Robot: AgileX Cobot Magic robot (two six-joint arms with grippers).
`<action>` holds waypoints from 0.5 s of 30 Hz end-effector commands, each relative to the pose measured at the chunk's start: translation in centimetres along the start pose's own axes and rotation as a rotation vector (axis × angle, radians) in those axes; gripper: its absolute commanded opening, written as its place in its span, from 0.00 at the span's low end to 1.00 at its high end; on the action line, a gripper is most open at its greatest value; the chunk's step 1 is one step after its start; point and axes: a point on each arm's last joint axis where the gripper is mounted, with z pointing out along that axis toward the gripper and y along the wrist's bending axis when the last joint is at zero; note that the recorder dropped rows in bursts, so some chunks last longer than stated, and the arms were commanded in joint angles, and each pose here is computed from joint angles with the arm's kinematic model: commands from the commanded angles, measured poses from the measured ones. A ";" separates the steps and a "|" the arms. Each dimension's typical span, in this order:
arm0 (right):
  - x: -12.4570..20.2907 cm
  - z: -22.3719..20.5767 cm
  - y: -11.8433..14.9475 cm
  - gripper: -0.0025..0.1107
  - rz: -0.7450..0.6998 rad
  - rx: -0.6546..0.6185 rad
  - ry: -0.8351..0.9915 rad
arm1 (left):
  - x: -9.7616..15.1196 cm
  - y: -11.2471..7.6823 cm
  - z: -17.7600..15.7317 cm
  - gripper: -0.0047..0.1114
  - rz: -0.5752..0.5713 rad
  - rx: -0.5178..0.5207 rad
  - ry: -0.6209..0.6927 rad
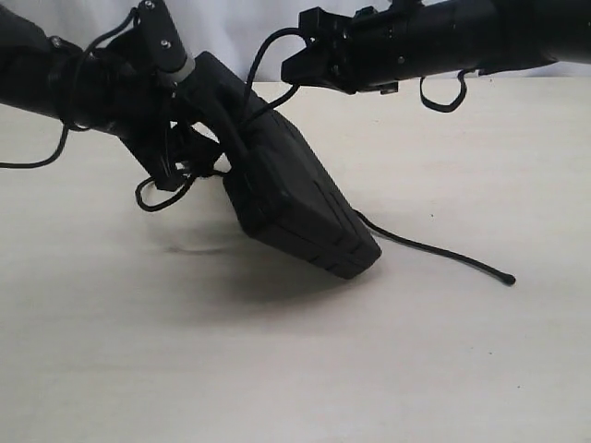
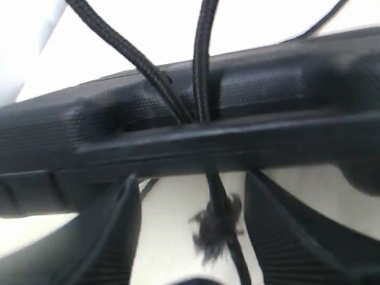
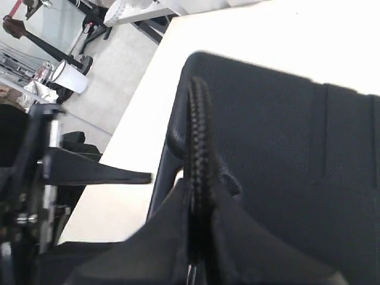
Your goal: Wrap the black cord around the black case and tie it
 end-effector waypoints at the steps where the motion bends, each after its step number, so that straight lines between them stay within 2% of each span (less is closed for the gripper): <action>1: -0.6 -0.4 0.3 0.06 0.005 0.006 -0.039 | -1.4 -0.5 -3.0 0.49 0.046 0.000 -0.014; 3: -0.8 -0.5 0.3 0.06 0.017 -0.002 -0.049 | -1.5 -0.9 -3.1 0.49 0.045 0.037 -0.018; 6: -0.7 -0.4 0.5 0.06 0.018 -0.011 -0.043 | -0.2 -1.4 -0.4 0.49 -0.039 0.149 0.007; 9: -0.5 -0.4 0.6 0.06 0.007 -0.021 -0.021 | 1.4 -1.2 2.7 0.49 -0.116 0.162 0.028; 11: -0.5 -0.4 0.6 0.06 0.005 -0.021 -0.019 | 2.1 -1.1 4.0 0.49 -0.123 0.163 0.026; 13: -0.5 -0.4 0.6 0.06 0.008 -0.022 -0.022 | 2.7 -1.3 5.1 0.49 -0.068 0.176 0.018; 15: -0.5 -0.4 0.6 0.06 0.009 -0.022 -0.023 | 3.2 -1.3 5.8 0.47 -0.061 0.177 0.023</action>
